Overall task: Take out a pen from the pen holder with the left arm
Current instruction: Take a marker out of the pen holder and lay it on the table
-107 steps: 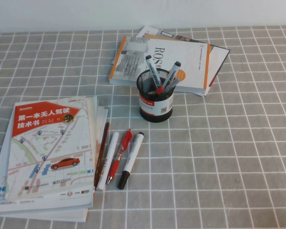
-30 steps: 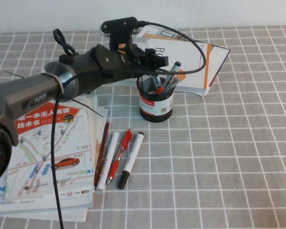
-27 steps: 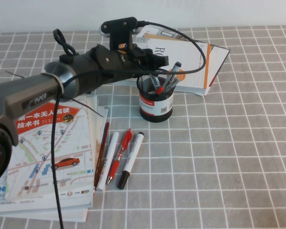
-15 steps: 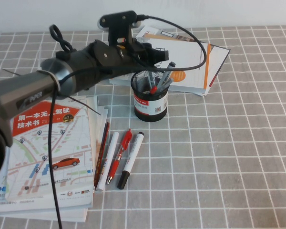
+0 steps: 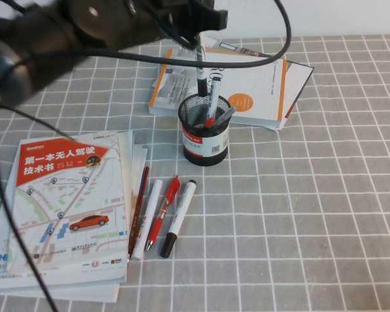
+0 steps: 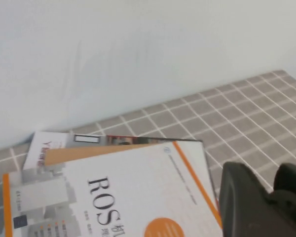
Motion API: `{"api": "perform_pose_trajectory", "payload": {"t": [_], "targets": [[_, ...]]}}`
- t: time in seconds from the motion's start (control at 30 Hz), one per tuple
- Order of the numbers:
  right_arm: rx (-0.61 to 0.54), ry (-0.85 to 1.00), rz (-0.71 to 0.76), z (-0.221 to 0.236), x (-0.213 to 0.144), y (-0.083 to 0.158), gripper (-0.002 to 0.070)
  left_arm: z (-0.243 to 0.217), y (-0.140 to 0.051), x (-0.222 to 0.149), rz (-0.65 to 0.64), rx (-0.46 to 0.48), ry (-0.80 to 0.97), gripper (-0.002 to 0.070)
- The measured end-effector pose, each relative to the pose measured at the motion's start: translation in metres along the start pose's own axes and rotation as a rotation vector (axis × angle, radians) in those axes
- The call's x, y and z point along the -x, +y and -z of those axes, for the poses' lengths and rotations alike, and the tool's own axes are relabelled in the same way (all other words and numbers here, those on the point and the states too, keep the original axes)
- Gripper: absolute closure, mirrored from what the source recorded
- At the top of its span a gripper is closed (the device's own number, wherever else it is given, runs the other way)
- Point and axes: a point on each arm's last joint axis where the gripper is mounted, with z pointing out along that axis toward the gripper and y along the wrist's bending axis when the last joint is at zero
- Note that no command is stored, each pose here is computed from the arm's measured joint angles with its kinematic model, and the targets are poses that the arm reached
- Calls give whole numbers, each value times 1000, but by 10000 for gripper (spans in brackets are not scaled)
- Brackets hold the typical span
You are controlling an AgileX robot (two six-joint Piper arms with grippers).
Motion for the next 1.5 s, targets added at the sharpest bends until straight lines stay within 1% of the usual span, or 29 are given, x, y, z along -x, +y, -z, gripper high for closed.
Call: {"api": "perform_pose_trajectory", "payload": {"t": [0.07,0.17,0.2,0.27,0.33,0.5,0.57,0.63,0.7,0.77,0.9,0.97,1.03,1.27,1.43,1.5], "targets": [[0,0,0,0,0,0,689,17,-8,9,-53,-45,28,576],[0,0,0,0,0,0,689,39,-25,15,-142,-136,124,576],[0,0,0,0,0,0,689,46,-31,17,-166,-156,159,576],[0,0,0,0,0,0,689,57,-40,21,-194,-168,230,576],[0,0,0,0,0,0,689,68,-48,27,-237,-151,301,576],[0,0,0,0,0,0,689,89,-60,29,-345,-11,530,576],[0,0,0,0,0,0,689,94,-64,25,-352,10,609,576],[0,0,0,0,0,0,689,96,-68,20,-337,9,662,576],[0,0,0,0,0,0,689,91,-70,15,-292,-2,694,576],[0,0,0,0,0,0,689,84,-74,8,-244,-36,723,576],[0,0,0,0,0,0,689,61,-86,-12,-149,-141,794,576],[0,0,0,0,0,0,689,49,-89,-22,-123,-167,829,576],[0,0,0,0,0,0,689,31,-90,-38,-100,-174,885,576],[0,0,0,0,0,0,689,-20,-88,-94,-54,-148,1044,577],[0,0,0,0,0,0,689,-43,-80,-126,-4,-121,1128,576],[0,0,0,0,0,0,689,-50,-72,-135,32,-94,1151,577]]}}
